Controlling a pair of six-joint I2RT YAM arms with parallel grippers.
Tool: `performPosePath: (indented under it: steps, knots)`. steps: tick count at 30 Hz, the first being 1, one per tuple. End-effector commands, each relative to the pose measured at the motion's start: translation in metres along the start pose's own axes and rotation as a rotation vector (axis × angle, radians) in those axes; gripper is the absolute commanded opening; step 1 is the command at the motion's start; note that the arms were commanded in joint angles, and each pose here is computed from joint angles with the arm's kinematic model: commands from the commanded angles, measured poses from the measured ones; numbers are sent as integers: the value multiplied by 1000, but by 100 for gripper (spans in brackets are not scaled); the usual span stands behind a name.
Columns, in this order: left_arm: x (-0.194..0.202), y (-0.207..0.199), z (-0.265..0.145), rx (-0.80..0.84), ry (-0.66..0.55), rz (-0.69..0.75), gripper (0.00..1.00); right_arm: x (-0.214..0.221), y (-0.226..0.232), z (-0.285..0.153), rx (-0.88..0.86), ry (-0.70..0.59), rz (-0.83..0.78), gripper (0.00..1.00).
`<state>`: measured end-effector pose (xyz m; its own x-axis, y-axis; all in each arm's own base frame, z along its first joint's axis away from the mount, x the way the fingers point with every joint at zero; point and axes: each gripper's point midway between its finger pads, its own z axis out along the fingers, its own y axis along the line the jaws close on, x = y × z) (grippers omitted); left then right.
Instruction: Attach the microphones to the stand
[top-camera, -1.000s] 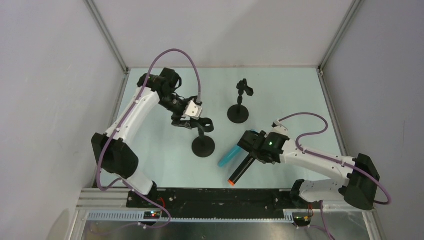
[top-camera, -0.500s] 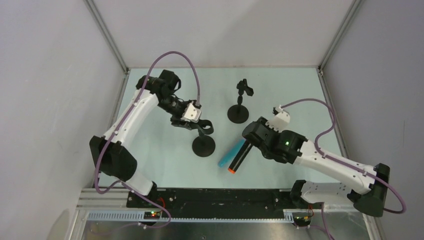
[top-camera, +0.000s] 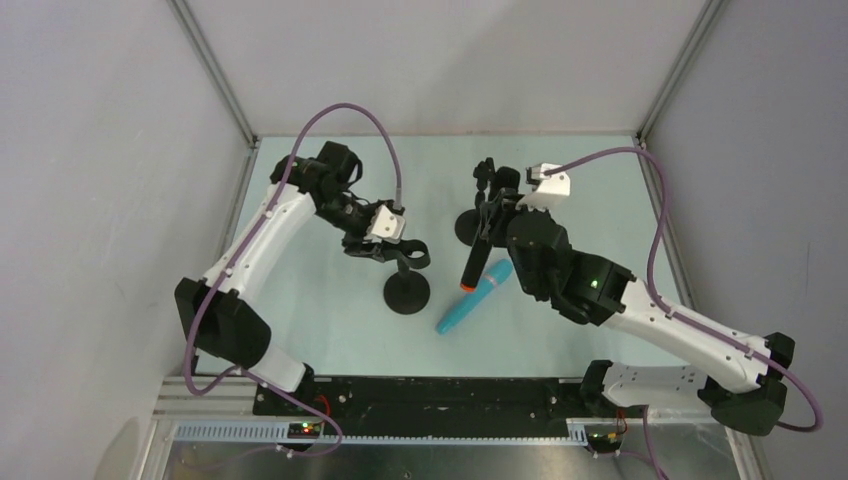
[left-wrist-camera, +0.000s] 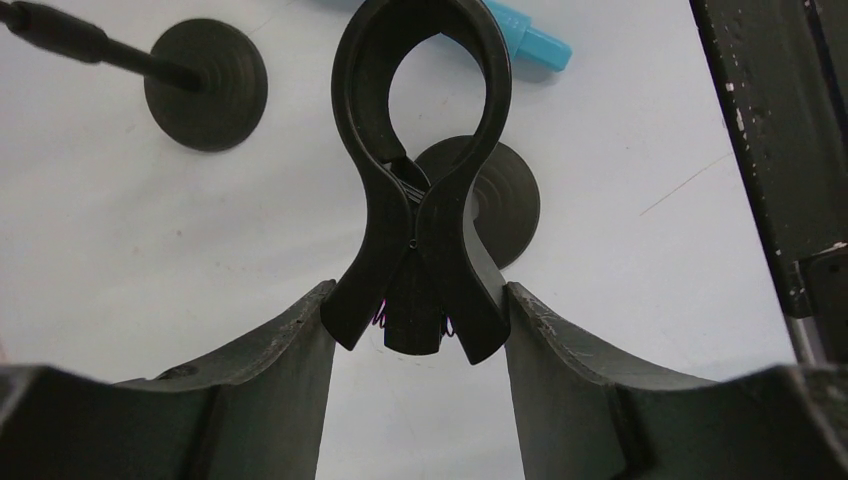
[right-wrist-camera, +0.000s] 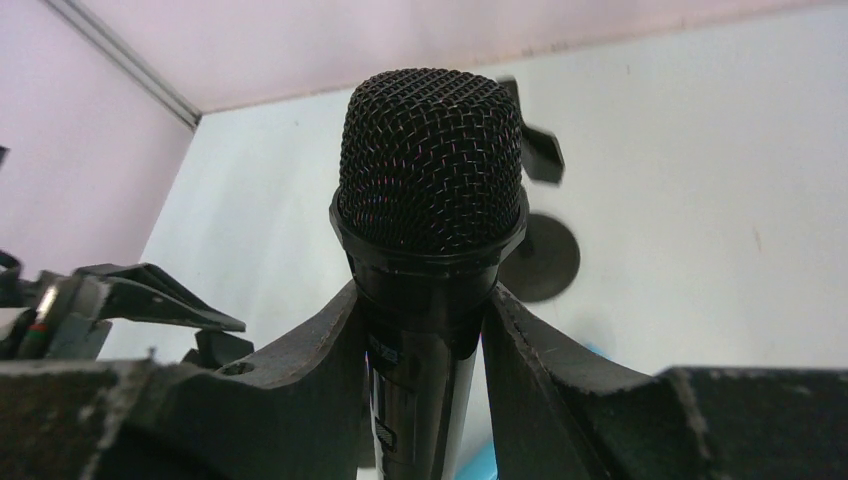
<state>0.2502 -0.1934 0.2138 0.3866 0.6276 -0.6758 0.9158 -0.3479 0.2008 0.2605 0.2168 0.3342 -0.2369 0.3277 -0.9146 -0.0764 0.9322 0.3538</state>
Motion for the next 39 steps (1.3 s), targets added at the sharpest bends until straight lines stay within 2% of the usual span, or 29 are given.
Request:
performPosePath:
  steps: [1,5,8,10,12,13,16,17,18,24,28,34,36,39]
  knots:
    - [-2,3,-1,-45,13,-104,0,-80,35,-6,-93,-224,-48,0]
    - [6,7,-1,-94,43,-215,0,-88,45,-3,-96,-234,-100,0]
    - [8,4,0,-103,49,-218,0,-81,44,-2,-93,-208,-97,0]
    - [9,2,1,-101,47,-224,7,-75,43,-2,-91,-188,-94,0]
    - [10,2,1,-102,53,-241,30,-71,41,-1,-84,-175,-94,0]
    - [11,1,1,-102,56,-245,45,-71,41,-1,-82,-174,-93,0]
    - [12,-3,1,-99,58,-225,60,-69,39,-2,-79,-167,-96,0]
    - [13,-5,3,-93,59,-216,86,-69,39,-2,-77,-167,-92,0]
    - [12,-6,2,-95,57,-209,96,-69,37,-2,-74,-166,-92,0]
    - [8,-6,-2,-108,43,-170,100,-61,32,-3,-64,-139,-82,0]
    - [2,2,-12,-146,22,-194,100,-38,19,-1,-20,-71,-70,0]
    - [-9,13,-31,-213,23,-240,100,50,-43,2,187,184,90,0]
    - [-9,17,-37,-239,42,-246,100,84,-60,2,250,268,189,0]
    - [-6,25,-48,-289,90,-303,100,123,-77,2,311,344,251,0]
